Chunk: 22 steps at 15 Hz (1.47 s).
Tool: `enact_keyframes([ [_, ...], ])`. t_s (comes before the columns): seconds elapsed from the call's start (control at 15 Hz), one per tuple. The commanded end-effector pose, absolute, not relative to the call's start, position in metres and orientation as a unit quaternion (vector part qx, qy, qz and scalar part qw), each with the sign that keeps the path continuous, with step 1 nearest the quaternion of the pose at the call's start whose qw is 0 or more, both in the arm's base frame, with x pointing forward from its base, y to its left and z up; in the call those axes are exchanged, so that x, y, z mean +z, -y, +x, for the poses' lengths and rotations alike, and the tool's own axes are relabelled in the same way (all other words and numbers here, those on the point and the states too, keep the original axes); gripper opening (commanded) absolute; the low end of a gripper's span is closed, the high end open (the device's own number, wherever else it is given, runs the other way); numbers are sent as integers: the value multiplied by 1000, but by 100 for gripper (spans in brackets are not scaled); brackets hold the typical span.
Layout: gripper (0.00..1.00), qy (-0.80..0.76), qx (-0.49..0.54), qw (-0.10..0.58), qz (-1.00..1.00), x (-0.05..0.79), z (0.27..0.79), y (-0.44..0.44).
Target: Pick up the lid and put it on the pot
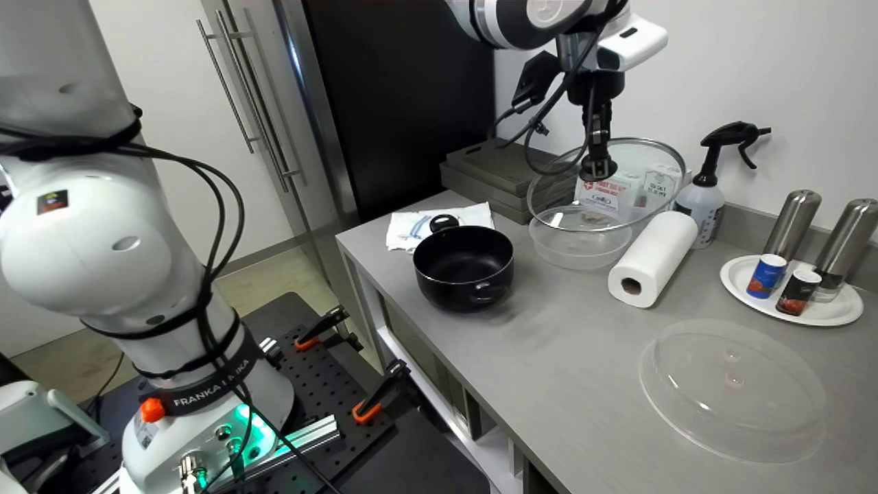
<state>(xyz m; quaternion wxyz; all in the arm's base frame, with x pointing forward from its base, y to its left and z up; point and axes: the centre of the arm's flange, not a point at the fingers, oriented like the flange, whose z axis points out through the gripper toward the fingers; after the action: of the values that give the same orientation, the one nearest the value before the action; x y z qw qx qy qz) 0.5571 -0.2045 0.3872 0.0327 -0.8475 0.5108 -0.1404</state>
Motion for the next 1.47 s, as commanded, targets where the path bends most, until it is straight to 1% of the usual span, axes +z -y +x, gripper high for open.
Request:
enact_keyframes([
  [0.0,25,-452,-134,18,-881,424,553,161],
  [0.6,25,-338,-109,-10,-935,438,563,63],
  [1.0,25,-287,-92,-19,-953,418,572,18],
  [1.4,25,-262,-78,-22,-962,380,583,2],
])
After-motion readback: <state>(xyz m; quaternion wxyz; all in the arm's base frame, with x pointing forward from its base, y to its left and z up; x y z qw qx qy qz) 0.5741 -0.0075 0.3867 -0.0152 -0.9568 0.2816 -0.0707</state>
